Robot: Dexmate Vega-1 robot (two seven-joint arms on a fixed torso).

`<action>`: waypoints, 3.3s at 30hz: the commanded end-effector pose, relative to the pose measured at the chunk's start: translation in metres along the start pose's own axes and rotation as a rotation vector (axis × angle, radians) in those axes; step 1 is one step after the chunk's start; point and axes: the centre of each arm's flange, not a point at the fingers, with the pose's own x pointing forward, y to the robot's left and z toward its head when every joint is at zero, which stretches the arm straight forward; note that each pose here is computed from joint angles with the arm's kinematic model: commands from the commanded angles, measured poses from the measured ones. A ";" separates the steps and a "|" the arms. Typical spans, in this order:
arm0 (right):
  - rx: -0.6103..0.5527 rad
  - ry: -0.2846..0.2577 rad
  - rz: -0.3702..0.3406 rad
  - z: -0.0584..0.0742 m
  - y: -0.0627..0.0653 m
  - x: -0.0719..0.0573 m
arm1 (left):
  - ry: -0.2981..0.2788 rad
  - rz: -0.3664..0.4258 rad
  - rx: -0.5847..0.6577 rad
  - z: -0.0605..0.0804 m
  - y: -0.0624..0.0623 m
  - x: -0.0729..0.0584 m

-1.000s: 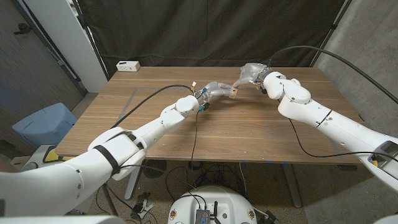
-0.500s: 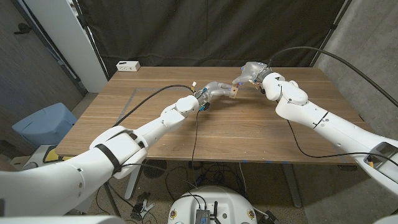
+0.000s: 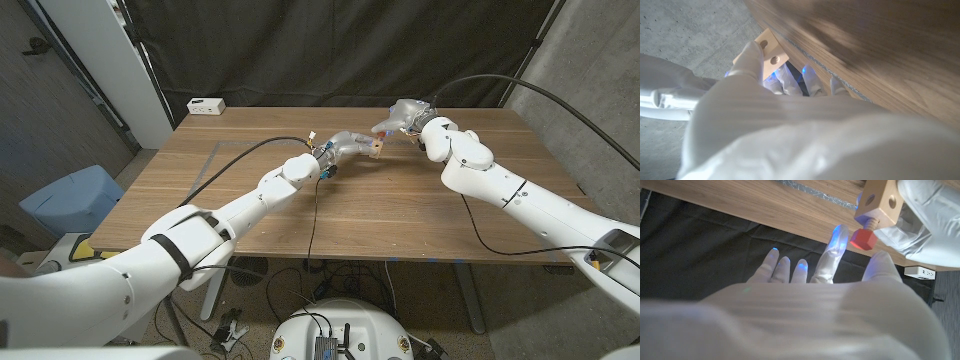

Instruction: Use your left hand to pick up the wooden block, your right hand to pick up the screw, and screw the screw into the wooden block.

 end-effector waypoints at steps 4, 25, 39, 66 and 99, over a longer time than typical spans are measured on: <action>-0.004 0.007 0.070 -0.001 -0.003 -0.006 | -0.001 0.000 0.004 0.001 -0.001 -0.004; -0.003 -0.092 0.205 -0.005 -0.020 -0.013 | -0.004 0.006 0.006 0.002 -0.001 -0.007; -0.011 -0.147 0.303 -0.006 -0.029 -0.007 | 0.001 0.008 0.008 0.001 0.000 -0.006; 0.010 -0.146 0.260 -0.015 -0.025 0.000 | 0.002 -0.014 0.014 0.002 -0.003 0.000; 0.020 -0.126 0.222 -0.017 -0.019 0.005 | 0.007 -0.025 0.009 -0.001 -0.003 0.005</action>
